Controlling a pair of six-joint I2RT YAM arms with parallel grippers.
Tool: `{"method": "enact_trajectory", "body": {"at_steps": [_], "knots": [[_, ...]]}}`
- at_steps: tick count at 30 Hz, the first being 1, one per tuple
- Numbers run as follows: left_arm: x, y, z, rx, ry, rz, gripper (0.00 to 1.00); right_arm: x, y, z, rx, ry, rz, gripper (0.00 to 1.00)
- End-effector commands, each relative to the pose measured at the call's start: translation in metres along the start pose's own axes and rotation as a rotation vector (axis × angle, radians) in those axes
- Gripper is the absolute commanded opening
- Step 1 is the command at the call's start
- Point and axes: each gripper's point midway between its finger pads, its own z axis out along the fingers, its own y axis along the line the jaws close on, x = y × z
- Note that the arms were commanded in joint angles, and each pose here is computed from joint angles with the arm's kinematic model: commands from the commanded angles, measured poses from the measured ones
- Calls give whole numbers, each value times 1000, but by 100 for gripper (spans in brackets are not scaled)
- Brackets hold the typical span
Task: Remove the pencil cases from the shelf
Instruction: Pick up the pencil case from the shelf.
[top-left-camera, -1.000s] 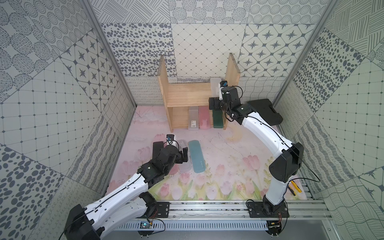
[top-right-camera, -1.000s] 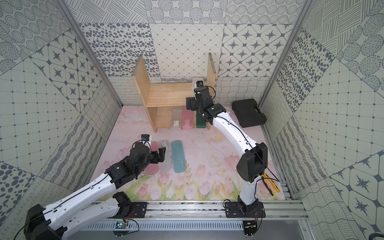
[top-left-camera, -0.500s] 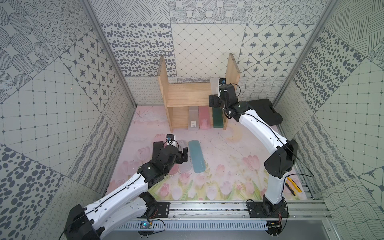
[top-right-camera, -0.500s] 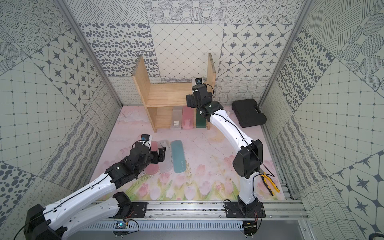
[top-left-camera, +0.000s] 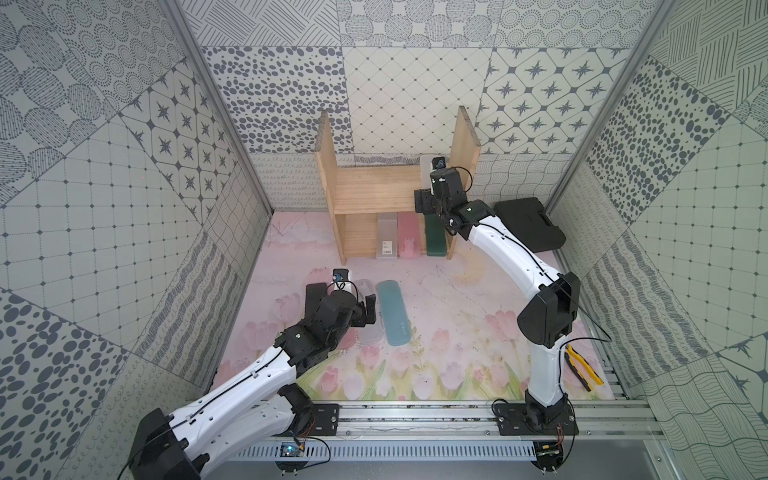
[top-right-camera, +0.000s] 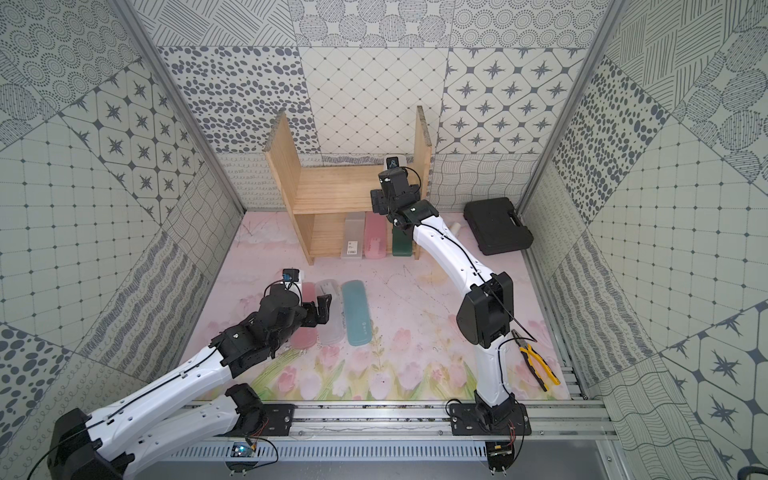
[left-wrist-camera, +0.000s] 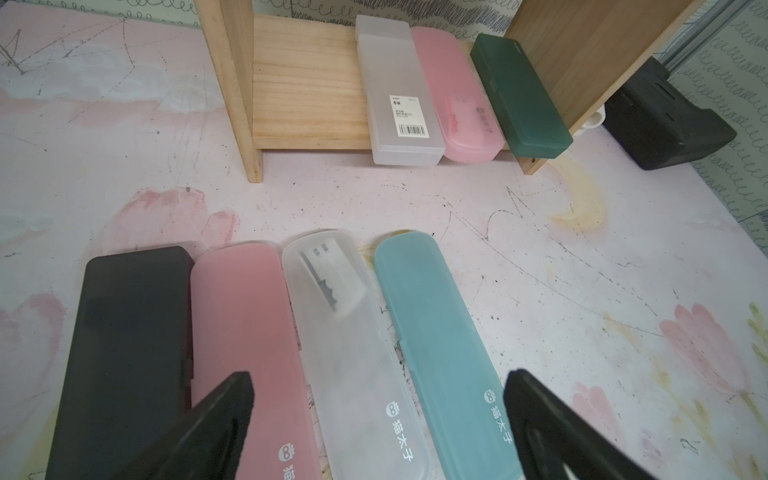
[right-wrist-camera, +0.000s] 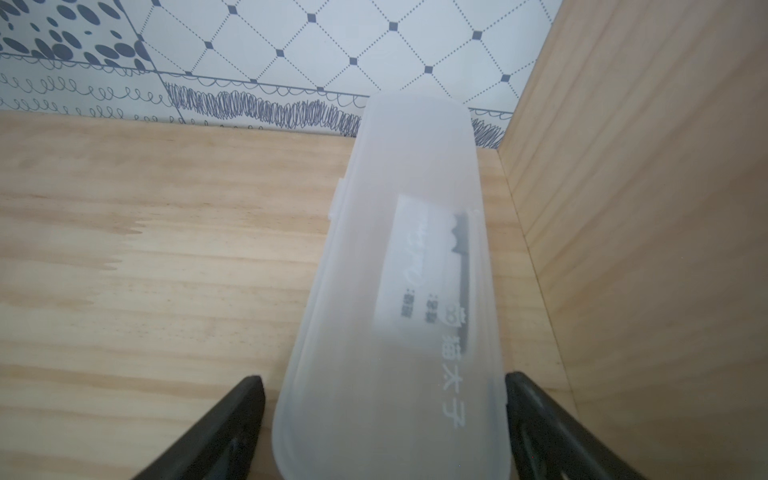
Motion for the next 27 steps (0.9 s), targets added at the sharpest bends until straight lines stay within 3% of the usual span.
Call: {"method": "enact_trajectory", "body": {"at_steps": [1,9,17,27], "knots": [[-7,-3,0,14,-31,2,99,-10,1,5,18,-29,16,91],[-7,-3,0,12,-30,3,99,-12,0,15,45,-21,44,93],[-8,-3,0,11,-33,2,99,-8,6,19,17,12,66,79],[-8,-2,-1,8,-34,1,99,-6,7,-3,-27,32,95,75]]}}
